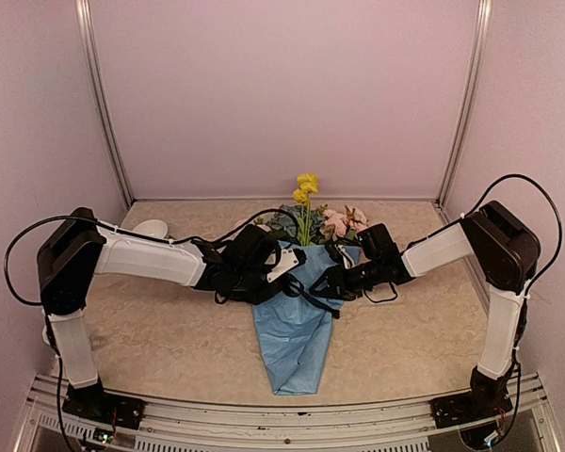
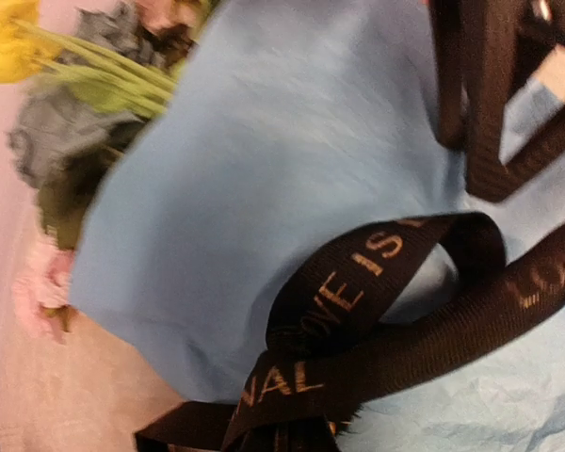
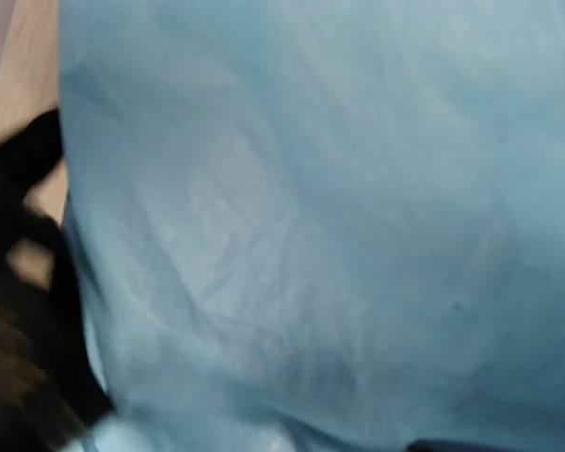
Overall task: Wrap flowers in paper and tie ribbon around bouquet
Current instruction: Cross the ribbon over the folded bouquet.
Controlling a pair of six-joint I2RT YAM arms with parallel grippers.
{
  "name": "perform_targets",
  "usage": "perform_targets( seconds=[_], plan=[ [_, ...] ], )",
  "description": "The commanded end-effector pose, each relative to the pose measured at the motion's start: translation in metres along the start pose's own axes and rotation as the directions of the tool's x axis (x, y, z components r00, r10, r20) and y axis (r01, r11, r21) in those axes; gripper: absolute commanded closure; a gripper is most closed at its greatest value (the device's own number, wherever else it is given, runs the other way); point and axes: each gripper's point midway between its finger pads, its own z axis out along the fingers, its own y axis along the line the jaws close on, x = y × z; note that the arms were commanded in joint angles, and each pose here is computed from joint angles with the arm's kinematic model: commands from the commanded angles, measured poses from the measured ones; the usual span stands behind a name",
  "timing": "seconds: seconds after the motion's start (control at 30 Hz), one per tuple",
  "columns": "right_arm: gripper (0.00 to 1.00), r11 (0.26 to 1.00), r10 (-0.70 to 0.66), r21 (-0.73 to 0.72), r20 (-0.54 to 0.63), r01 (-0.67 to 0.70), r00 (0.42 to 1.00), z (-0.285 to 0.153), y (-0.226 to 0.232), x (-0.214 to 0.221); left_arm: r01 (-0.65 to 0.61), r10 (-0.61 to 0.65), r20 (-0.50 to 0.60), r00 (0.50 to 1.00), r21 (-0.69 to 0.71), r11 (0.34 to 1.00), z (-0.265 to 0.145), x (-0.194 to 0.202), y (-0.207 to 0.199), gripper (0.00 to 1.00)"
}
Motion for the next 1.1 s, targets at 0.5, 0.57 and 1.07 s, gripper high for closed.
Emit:
perform_targets(
  seconds=[0.5,0.57,1.07],
  plan=[
    [0.47,0.995,0.043,0.087,-0.004,-0.043,0.999,-0.001,-0.012,0.002,-0.005,0.014,0.167,0.986,-0.053,0.999,-0.024,-0.034,-0.025,0.71],
    [0.47,0.994,0.043,0.098,-0.001,-0.043,0.999,-0.001,-0.013,0.0,-0.002,-0.003,0.18,0.984,0.026,1.0,-0.031,-0.03,-0.038,0.63],
    [0.6,0.998,0.026,0.064,0.02,-0.027,0.999,-0.003,-0.002,-0.01,0.375,-0.436,0.131,0.89,0.331,0.866,-0.068,-0.018,0.015,0.54]
  ],
)
